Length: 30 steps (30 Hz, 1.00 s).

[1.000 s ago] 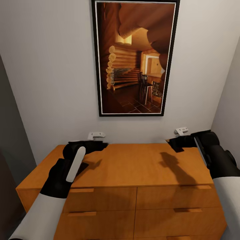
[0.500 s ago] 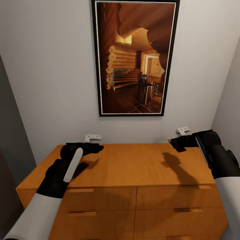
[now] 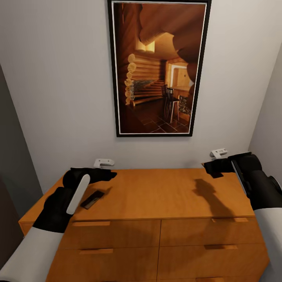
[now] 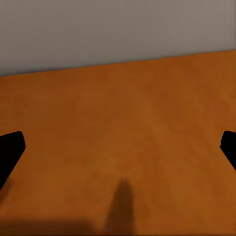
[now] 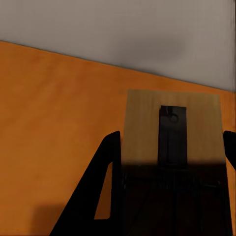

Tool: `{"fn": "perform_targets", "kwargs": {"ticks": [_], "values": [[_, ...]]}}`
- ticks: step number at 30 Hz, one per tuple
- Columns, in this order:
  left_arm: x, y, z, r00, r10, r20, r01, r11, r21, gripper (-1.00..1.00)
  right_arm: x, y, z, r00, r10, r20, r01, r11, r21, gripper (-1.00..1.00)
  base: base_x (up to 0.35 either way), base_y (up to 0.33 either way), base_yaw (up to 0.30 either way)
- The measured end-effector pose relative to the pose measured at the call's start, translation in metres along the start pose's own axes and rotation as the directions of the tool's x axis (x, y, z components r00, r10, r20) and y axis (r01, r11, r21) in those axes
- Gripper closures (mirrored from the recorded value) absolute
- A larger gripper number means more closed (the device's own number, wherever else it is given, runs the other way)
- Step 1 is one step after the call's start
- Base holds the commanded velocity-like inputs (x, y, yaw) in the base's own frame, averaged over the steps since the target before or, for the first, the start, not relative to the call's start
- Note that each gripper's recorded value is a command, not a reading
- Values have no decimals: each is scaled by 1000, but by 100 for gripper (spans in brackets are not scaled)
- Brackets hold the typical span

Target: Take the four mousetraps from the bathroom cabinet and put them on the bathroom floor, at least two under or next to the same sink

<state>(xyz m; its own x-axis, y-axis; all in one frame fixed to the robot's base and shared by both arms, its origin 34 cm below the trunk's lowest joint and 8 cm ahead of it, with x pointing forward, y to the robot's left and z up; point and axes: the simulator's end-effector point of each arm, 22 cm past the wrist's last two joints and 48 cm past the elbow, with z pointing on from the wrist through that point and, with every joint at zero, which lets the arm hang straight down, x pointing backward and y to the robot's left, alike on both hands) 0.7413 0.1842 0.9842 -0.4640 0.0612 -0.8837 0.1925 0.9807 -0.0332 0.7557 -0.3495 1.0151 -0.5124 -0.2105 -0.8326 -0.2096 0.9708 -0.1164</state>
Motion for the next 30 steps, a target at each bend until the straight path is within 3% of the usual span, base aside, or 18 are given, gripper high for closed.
{"fn": "perform_targets", "kwargs": {"ticks": [15, 16, 25, 30], "values": [[-3, 20, -9, 999, 47, 13, -48, 999, 12, -100, 2, -17, 1, 1000, 3, -4, -3, 997, 74, 100, 0, 0, 0], [5, 24, -20, 997, 71, -6, -70, 985, 155, -100, 2, -21, 0, 1000, 2, -5, -2, 996, 94, 100, 0, 0, 0], [11, 74, -30, 994, 108, -31, -105, 991, 85, -100, 4, -23, 2, 1000, 7, -10, -6, 995, 98, 100, 0, 0, 0], [26, 86, -34, 983, 166, -76, -158, 983, 97, -100, 4, -22, 2, 1000, 8, -10, -7, 995, 98, 100, 0, 0, 0]]}}
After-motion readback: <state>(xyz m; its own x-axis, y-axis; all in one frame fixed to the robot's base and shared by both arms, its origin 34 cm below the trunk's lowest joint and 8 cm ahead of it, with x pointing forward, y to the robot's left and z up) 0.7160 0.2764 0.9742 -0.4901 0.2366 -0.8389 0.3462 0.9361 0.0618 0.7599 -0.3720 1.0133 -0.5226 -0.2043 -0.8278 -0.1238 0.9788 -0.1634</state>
